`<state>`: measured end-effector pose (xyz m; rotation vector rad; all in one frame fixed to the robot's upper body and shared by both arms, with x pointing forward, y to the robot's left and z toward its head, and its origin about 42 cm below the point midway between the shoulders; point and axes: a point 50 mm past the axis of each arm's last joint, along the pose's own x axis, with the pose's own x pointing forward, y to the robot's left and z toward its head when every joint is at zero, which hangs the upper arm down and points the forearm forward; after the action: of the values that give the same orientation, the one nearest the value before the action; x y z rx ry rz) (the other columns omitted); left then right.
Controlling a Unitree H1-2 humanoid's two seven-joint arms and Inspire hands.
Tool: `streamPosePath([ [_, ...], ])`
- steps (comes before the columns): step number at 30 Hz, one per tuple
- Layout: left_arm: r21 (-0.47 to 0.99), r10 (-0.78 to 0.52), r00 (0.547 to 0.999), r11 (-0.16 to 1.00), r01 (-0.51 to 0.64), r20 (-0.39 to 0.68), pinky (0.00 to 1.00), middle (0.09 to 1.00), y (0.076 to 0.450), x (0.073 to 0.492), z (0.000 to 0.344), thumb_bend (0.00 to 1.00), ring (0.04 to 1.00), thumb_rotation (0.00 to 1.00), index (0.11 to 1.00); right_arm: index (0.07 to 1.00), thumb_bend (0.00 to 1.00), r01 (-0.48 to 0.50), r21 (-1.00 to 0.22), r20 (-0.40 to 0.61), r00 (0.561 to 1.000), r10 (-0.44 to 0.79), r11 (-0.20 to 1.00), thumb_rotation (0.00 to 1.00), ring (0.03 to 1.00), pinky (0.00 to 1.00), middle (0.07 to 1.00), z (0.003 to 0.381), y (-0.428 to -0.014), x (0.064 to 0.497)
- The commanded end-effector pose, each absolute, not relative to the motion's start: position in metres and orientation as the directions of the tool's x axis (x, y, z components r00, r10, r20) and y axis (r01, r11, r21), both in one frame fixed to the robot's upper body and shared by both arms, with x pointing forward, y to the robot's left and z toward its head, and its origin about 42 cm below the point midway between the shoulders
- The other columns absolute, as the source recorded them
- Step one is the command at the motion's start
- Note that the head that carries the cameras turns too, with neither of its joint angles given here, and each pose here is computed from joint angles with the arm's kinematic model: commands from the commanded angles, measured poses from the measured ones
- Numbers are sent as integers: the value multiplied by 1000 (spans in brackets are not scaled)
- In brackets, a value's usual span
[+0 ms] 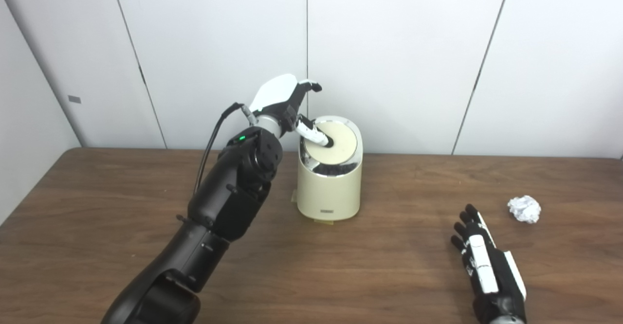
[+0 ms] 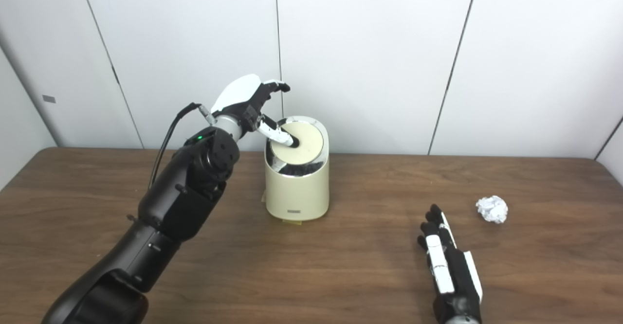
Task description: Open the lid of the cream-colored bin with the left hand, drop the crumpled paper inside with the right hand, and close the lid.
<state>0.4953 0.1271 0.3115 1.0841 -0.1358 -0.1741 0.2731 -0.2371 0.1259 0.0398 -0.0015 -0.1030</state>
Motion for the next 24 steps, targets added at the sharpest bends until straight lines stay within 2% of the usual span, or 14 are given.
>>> streamPosePath([
  [1, 899, -226, 966, 438, -12, 123, 687, 925, 121, 496, 345, 936, 879, 127, 898, 970, 581, 87, 37, 74, 993, -90, 995, 856, 955, 931, 973, 144, -235, 279],
  [5, 914, -234, 965, 405, -17, 121, 696, 932, 119, 495, 341, 944, 876, 117, 901, 969, 574, 85, 27, 80, 993, -86, 996, 866, 950, 926, 970, 146, -235, 278],
  [11, 978, -292, 947, 189, -84, 138, 806, 939, 121, 494, 332, 944, 907, 100, 911, 969, 578, 77, 28, 89, 993, -79, 997, 868, 955, 929, 971, 147, -235, 276],
  [15, 991, -328, 936, 57, -119, 131, 803, 936, 122, 493, 326, 971, 902, 76, 903, 967, 586, 79, 34, 93, 992, -82, 996, 861, 952, 927, 970, 148, -236, 274],
  [24, 989, -352, 930, -55, -138, 110, 806, 917, 120, 490, 311, 1000, 918, 29, 894, 965, 588, 86, 50, 86, 992, -90, 995, 849, 954, 932, 968, 149, -236, 273],
])
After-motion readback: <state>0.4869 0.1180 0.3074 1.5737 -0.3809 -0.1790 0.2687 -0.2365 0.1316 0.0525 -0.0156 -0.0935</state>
